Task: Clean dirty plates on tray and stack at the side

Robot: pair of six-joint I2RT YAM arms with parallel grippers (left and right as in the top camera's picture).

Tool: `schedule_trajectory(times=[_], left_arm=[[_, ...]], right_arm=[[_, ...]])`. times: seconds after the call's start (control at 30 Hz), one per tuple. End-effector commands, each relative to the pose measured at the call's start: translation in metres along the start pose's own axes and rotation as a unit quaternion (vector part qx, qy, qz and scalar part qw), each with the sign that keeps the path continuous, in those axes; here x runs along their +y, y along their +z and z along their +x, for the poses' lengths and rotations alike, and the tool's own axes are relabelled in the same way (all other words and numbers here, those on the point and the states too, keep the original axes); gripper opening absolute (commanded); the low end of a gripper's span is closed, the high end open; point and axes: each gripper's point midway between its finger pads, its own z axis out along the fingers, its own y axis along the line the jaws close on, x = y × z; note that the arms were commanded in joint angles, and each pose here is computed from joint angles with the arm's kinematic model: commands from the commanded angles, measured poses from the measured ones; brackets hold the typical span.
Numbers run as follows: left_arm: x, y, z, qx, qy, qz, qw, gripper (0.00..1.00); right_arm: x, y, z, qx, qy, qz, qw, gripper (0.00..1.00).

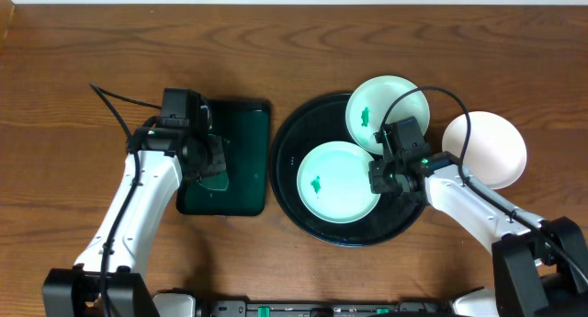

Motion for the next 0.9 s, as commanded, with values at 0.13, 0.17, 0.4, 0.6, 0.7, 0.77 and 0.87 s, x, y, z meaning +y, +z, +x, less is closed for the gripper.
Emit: schedule_trajectory(times=[0.13, 0.17, 0.4, 0.6, 0.7, 0.77, 0.87], left_arm=[[0.0018, -0.0009, -0.0001, -0.004, -0.004, -0.005, 1.0, 0.07], [0.0018, -0.0009, -0.0001, -0.004, -0.004, -0.005, 1.0, 0.07], [0.0018, -0.0009, -0.0001, -0.004, -0.004, -0.005, 1.0, 0.07], [0.0012, -0.001, -0.0023, -0.008, -0.003, -0.004, 1.0, 0.07], [0.0005, -0.001, -0.0049, -0.013, -0.003, -0.003, 1.0, 0.07], [0.0002, -0.0011, -0.0063, -0.016, -0.002, -0.002, 1.0, 0.07], [0.0009, -0.0015, -0.009, -0.022, -0.003, -0.005, 1.0, 0.07]], right_arm=[[0.0054, 0.0015, 0.0048, 0.011, -0.004, -0.009, 1.0, 0.01], [0.0054, 0.0015, 0.0048, 0.011, -0.004, -0.009, 1.0, 0.01], [0.0049, 0.0015, 0.0063, 0.015, 0.017, -0.007, 1.0, 0.01], [0.0049, 0.0015, 0.0063, 0.015, 0.019, -0.007, 1.0, 0.01], [0.0049, 0.0015, 0.0063, 0.015, 0.019, -0.007, 1.0, 0.01], [0.005, 0.0015, 0.0061, 0.014, 0.019, -0.007, 1.0, 0.01], [0.0052, 0.0015, 0.0053, 0.013, 0.019, -0.008, 1.0, 0.01]])
